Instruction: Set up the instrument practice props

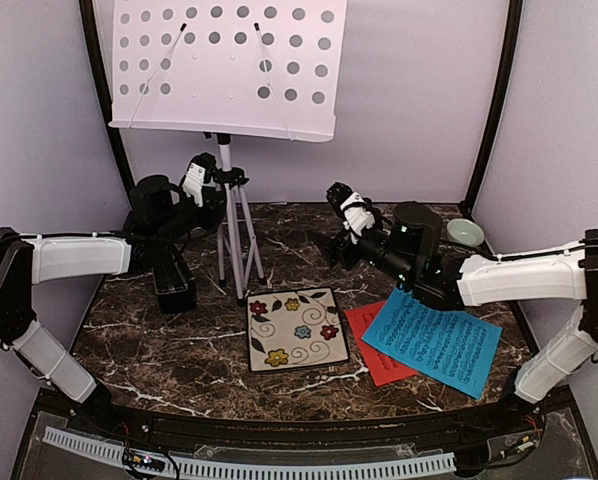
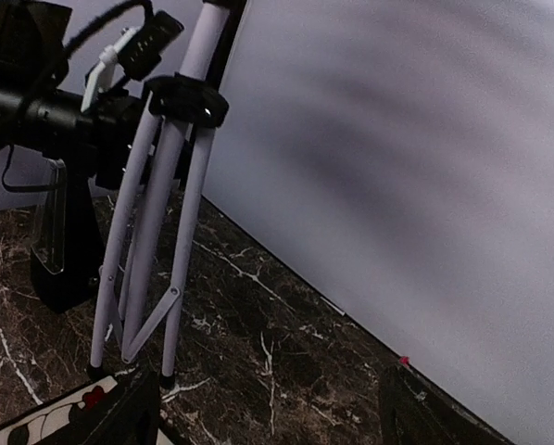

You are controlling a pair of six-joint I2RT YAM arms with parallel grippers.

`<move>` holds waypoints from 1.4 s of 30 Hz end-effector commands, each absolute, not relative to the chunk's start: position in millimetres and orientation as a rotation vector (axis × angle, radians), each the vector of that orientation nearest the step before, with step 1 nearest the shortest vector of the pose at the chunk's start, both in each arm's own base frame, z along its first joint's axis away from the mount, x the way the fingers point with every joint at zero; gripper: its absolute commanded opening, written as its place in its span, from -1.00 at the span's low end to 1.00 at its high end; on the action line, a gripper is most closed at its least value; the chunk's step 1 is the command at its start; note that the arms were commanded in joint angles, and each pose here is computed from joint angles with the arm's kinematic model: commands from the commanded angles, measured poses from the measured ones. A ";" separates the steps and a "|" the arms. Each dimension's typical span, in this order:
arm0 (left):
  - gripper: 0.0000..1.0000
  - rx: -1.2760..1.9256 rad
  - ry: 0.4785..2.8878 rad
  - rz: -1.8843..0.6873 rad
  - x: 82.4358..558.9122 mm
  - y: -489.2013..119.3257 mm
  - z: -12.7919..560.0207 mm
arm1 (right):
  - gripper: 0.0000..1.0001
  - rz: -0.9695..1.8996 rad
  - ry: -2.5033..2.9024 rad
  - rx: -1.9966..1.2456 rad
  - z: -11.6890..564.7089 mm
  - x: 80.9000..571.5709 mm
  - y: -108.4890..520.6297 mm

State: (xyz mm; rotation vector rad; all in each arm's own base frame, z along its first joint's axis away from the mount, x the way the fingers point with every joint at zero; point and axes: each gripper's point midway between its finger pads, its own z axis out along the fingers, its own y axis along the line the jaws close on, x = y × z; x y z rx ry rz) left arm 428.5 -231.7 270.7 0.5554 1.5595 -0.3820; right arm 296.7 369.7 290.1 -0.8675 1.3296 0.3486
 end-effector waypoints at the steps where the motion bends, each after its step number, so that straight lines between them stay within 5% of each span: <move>1: -1.00 0.554 1.426 -0.400 424.3 -232.4 314.6 | 0.60 0.622 1.327 -0.825 290.3 311.6 401.5; 20: -1.00 0.615 1.390 -0.425 420.5 -241.8 317.5 | 0.16 0.732 1.432 -0.885 237.7 387.2 512.9; 28: -1.00 0.632 1.391 -0.434 421.9 -243.6 312.4 | -0.24 0.649 1.462 -0.863 230.1 410.2 526.5; 35: -1.00 0.626 1.378 -0.431 428.5 -235.0 315.4 | -0.99 0.547 1.454 -0.835 241.7 417.3 517.5; 42: -1.00 0.669 1.371 -0.416 446.5 -236.2 318.2 | -1.00 0.386 1.416 -0.773 264.5 418.9 481.2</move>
